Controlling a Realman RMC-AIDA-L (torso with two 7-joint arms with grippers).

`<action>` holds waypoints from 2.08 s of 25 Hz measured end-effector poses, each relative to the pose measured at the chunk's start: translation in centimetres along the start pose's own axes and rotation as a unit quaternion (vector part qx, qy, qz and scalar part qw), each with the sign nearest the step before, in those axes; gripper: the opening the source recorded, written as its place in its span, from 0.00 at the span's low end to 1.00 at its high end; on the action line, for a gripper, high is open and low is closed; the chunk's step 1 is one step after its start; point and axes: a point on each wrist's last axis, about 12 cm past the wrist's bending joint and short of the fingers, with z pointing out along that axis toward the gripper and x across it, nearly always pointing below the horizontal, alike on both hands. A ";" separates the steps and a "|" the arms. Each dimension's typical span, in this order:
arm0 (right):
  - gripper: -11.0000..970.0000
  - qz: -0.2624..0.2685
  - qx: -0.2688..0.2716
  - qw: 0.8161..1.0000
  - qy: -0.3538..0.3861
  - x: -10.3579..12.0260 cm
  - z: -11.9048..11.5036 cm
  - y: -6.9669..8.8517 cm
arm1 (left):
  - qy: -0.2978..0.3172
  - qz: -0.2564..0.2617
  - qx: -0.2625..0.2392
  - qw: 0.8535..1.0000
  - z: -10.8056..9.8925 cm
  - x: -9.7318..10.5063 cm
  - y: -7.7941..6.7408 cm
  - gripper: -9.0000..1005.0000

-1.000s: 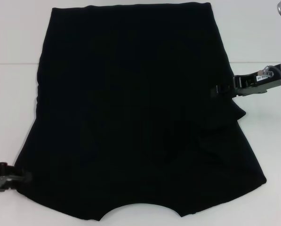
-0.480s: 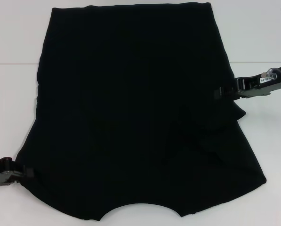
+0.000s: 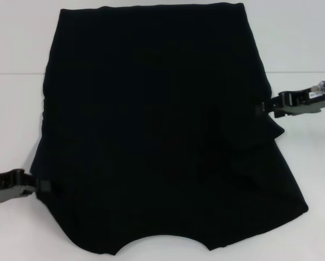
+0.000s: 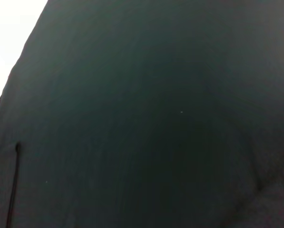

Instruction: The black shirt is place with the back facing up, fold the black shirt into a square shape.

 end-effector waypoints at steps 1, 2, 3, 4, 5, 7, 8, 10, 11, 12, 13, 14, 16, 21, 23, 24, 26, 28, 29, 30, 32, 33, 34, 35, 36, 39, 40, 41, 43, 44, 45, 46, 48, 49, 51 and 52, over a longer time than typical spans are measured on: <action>0.62 0.002 0.000 1.000 0.001 0.2 -0.2 -0.3 | -0.001 0.007 0.015 1.000 0.0 0.0 -0.2 0.05; 0.62 0.002 -0.001 1.000 0.005 0.4 -0.4 -0.5 | -0.002 0.013 0.029 0.999 0.0 -0.1 -0.5 0.05; 0.62 -0.003 -0.004 1.000 0.012 0.6 -0.6 -0.7 | -0.003 0.019 0.040 0.999 0.1 -0.2 -0.8 0.05; 0.62 -0.008 -0.008 1.000 0.023 1.0 -0.8 -0.8 | -0.002 0.022 0.046 0.999 0.1 -0.3 -1.0 0.05; 0.62 -0.012 -0.011 0.999 0.035 1.4 -1.2 -1.1 | -0.002 0.025 0.049 0.998 0.2 -0.5 -1.2 0.05; 0.62 -0.012 -0.012 0.998 0.063 2.6 -1.8 -1.7 | -0.001 0.031 0.052 0.998 0.3 -0.8 -1.5 0.05; 0.61 -0.009 -0.008 0.997 0.075 3.2 -2.1 -2.2 | 0.000 0.033 0.053 0.998 0.3 -0.9 -1.6 0.05; 0.61 0.004 -0.004 0.995 0.100 4.4 -2.6 -3.0 | -0.002 0.035 0.052 0.998 0.4 -1.3 -1.8 0.05; 0.61 0.009 -0.005 0.994 0.109 4.9 -2.8 -3.3 | -0.003 0.036 0.051 0.998 0.4 -1.5 -1.9 0.05; 0.61 0.014 -0.007 0.993 0.117 5.5 -3.0 -3.6 | -0.005 0.036 0.049 0.998 0.4 -1.6 -1.9 0.05; 0.61 0.020 -0.009 0.992 0.123 6.1 -3.1 -3.9 | -0.008 0.036 0.047 0.998 0.4 -1.8 -1.9 0.05; 0.60 0.022 -0.011 0.991 0.129 6.5 -3.2 -4.0 | -0.011 0.036 0.045 0.998 0.3 -1.9 -1.9 0.05; 0.60 0.022 -0.016 0.990 0.135 7.2 -3.2 -4.2 | -0.015 0.035 0.041 0.998 0.3 -2.2 -1.9 0.05; 0.58 0.014 -0.027 0.989 0.144 8.2 -2.5 -3.9 | -0.015 0.034 0.042 0.998 0.4 -2.4 -2.0 0.05; 0.57 0.015 -0.028 0.989 0.145 8.4 -2.3 -3.9 | -0.015 0.034 0.042 0.998 0.4 -2.5 -2.0 0.05; 0.57 0.015 -0.028 0.989 0.147 8.5 -2.2 -3.8 | -0.016 0.034 0.042 0.998 0.4 -2.5 -2.0 0.05; 0.56 0.014 -0.025 0.988 0.152 8.7 -2.0 -3.8 | -0.017 0.033 0.042 0.998 0.4 -2.5 -2.0 0.05; 0.55 0.014 -0.020 0.987 0.156 8.8 -2.0 -3.9 | -0.017 0.033 0.042 0.998 0.4 -2.5 -2.0 0.05; 0.55 0.014 -0.018 0.987 0.157 8.8 -2.0 -3.9 | -0.017 0.032 0.042 0.998 0.4 -2.5 -2.0 0.05; 0.55 0.014 -0.017 0.987 0.158 8.9 -2.0 -3.9 | -0.018 0.032 0.042 0.998 0.4 -2.5 -2.0 0.05; 0.54 0.015 -0.017 0.987 0.159 8.9 -2.0 -3.9 | -0.019 0.032 0.041 0.998 0.4 -2.5 -1.9 0.05; 0.53 0.015 -0.017 0.987 0.160 8.9 -2.0 -3.9 | -0.020 0.032 0.041 0.998 0.4 -2.5 -1.9 0.05; 0.53 0.015 -0.018 0.987 0.160 8.9 -2.0 -3.9 | -0.020 0.032 0.041 0.998 0.5 -2.5 -1.9 0.05; 0.53 0.014 -0.018 0.987 0.160 9.0 -1.9 -3.8 | -0.020 0.031 0.041 0.998 0.5 -2.5 -1.9 0.05; 0.52 0.014 -0.020 0.987 0.161 9.1 -1.8 -3.8 | -0.020 0.030 0.042 0.998 0.5 -2.5 -1.9 0.05; 0.51 0.013 -0.024 0.986 0.163 9.3 -1.3 -3.5 | -0.019 0.029 0.042 0.999 0.6 -2.4 -1.9 0.05; 0.51 0.012 -0.024 0.986 0.163 9.4 -1.2 -3.4 | -0.019 0.029 0.042 0.999 0.6 -2.4 -1.8 0.05; 0.51 0.011 -0.024 0.986 0.163 9.4 -1.1 -3.3 | -0.019 0.028 0.042 0.999 0.5 -2.4 -1.8 0.05; 0.50 0.010 -0.024 0.986 0.164 9.4 -0.9 -3.2 | -0.019 0.028 0.041 0.999 0.5 -2.4 -1.8 0.05; 0.49 0.009 -0.024 0.986 0.164 9.4 -0.9 -3.2 | -0.019 0.028 0.041 0.999 0.5 -2.4 -1.8 0.05; 0.49 0.009 -0.025 0.986 0.164 9.4 -0.8 -3.1 | -0.019 0.028 0.041 0.999 0.5 -2.4 -1.8 0.05; 0.49 0.010 -0.026 0.986 0.163 9.4 -0.8 -3.0 | -0.020 0.028 0.041 0.999 0.6 -2.4 -1.8 0.05; 0.48 0.011 -0.031 0.987 0.160 9.4 -0.6 -2.8 | -0.020 0.028 0.041 0.999 0.5 -2.4 -1.8 0.05; 0.48 0.012 -0.033 0.987 0.157 9.3 -0.6 -2.7 | -0.020 0.027 0.041 0.999 0.5 -2.4 -1.8 0.05; 0.47 0.013 -0.039 0.988 0.150 9.1 -0.6 -2.5 | -0.021 0.027 0.041 0.999 0.5 -2.3 -1.7 0.05; 0.47 0.013 -0.041 0.988 0.149 9.0 -0.5 -2.4 | -0.021 0.026 0.041 0.999 0.6 -2.3 -1.7 0.05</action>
